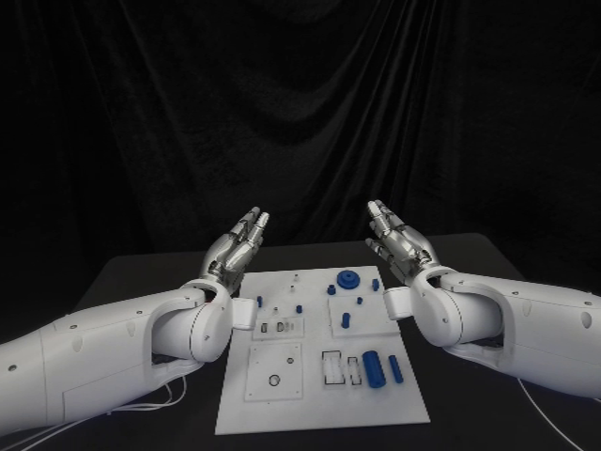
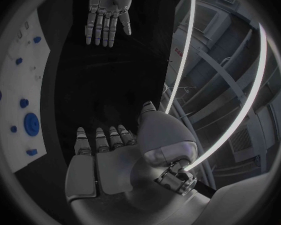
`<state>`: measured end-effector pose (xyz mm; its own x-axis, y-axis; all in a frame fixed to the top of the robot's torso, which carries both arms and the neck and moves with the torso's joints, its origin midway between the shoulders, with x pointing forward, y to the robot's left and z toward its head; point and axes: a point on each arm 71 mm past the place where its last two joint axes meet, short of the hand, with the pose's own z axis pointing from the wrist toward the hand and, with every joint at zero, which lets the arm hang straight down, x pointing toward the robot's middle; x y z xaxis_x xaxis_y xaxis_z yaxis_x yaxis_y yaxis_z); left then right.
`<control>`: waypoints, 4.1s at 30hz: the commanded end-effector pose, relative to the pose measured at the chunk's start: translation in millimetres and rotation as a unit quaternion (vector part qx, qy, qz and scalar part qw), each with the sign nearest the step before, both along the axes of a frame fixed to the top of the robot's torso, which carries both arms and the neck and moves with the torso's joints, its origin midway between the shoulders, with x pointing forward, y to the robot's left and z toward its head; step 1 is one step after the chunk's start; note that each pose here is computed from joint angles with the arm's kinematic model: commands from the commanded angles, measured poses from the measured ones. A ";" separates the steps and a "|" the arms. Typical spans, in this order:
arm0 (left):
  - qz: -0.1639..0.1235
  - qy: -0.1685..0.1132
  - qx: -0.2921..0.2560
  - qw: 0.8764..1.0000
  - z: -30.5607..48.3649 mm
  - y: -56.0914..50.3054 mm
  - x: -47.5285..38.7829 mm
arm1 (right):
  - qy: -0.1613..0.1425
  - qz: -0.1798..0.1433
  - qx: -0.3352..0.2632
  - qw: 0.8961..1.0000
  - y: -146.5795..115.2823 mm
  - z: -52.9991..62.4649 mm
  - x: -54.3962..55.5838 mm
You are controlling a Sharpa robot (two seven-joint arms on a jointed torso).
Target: Assemble the parts on the task board
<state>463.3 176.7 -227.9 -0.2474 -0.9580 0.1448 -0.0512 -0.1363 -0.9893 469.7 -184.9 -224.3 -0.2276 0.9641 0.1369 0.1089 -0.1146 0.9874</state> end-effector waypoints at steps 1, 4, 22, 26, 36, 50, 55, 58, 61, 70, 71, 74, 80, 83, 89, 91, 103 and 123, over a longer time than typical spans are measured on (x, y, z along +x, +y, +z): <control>-0.065 -0.014 -0.107 0.992 10.1 -9.4 -0.4 | 0.040 0.068 0.090 0.993 8.6 2.6 0.0; -0.087 -0.015 -0.135 0.987 12.1 -11.6 -0.7 | 0.048 0.087 0.109 0.989 9.4 4.0 0.5; -0.147 -0.149 -0.049 0.977 15.1 26.5 16.5 | -0.008 0.116 0.075 0.990 -33.0 10.4 4.3; -0.137 -0.159 -0.035 0.977 15.6 39.4 16.5 | -0.017 0.129 0.054 0.990 -35.3 10.1 7.3; -0.122 -0.172 -0.007 0.977 17.0 64.4 13.8 | -0.047 0.162 -0.052 0.984 -48.7 33.0 14.4; -0.110 -0.193 0.022 0.975 20.9 79.6 8.5 | -0.192 0.199 -0.484 0.830 -51.8 90.1 29.0; -0.104 -0.205 0.031 0.973 24.6 84.8 3.7 | -0.243 0.192 -0.612 0.728 -44.2 99.1 30.4; -0.102 -0.211 0.035 0.972 26.7 87.1 1.5 | -0.261 0.189 -0.658 0.680 -39.7 101.6 29.3; -0.101 -0.215 0.037 0.971 28.2 89.1 -0.1 | -0.275 0.186 -0.686 0.648 -36.3 103.5 28.1; -0.101 -0.218 0.036 0.970 32.4 93.4 -5.3 | -0.306 0.177 -0.727 0.589 -29.0 107.0 25.0; -0.101 -0.218 0.036 0.970 32.7 93.7 -5.7 | -0.307 0.176 -0.728 0.586 -28.5 107.2 24.9; -0.101 -0.219 0.036 0.970 33.7 94.4 -6.5 | -0.311 0.176 -0.731 0.581 -26.5 107.3 24.9; -0.100 -0.220 0.036 0.970 34.4 95.5 -6.7 | -0.314 0.182 -0.733 0.576 -23.1 106.4 25.8; -0.100 -0.220 0.035 0.970 34.7 95.8 -7.0 | -0.314 0.184 -0.733 0.575 -22.0 105.7 25.8; -0.101 -0.222 0.033 0.969 35.4 95.9 -8.2 | -0.313 0.190 -0.732 0.574 -19.5 103.9 23.7; -0.101 -0.222 0.033 0.969 35.6 96.1 -8.8 | -0.312 0.192 -0.732 0.574 -19.0 103.2 23.4; -0.102 -0.232 0.025 0.967 38.8 98.0 -13.3 | -0.300 0.198 -0.737 0.573 -21.1 97.9 23.6; -0.117 -0.234 0.009 0.965 40.4 95.5 -16.4 | -0.294 0.199 -0.737 0.575 -24.1 86.0 29.2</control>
<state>451.9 273.4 -205.5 -0.4712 -0.8800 -0.0605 0.1780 -0.0277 -0.9836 498.5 -208.6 -137.6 -0.0735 -0.2097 -0.9750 -0.5693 0.8115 -0.1316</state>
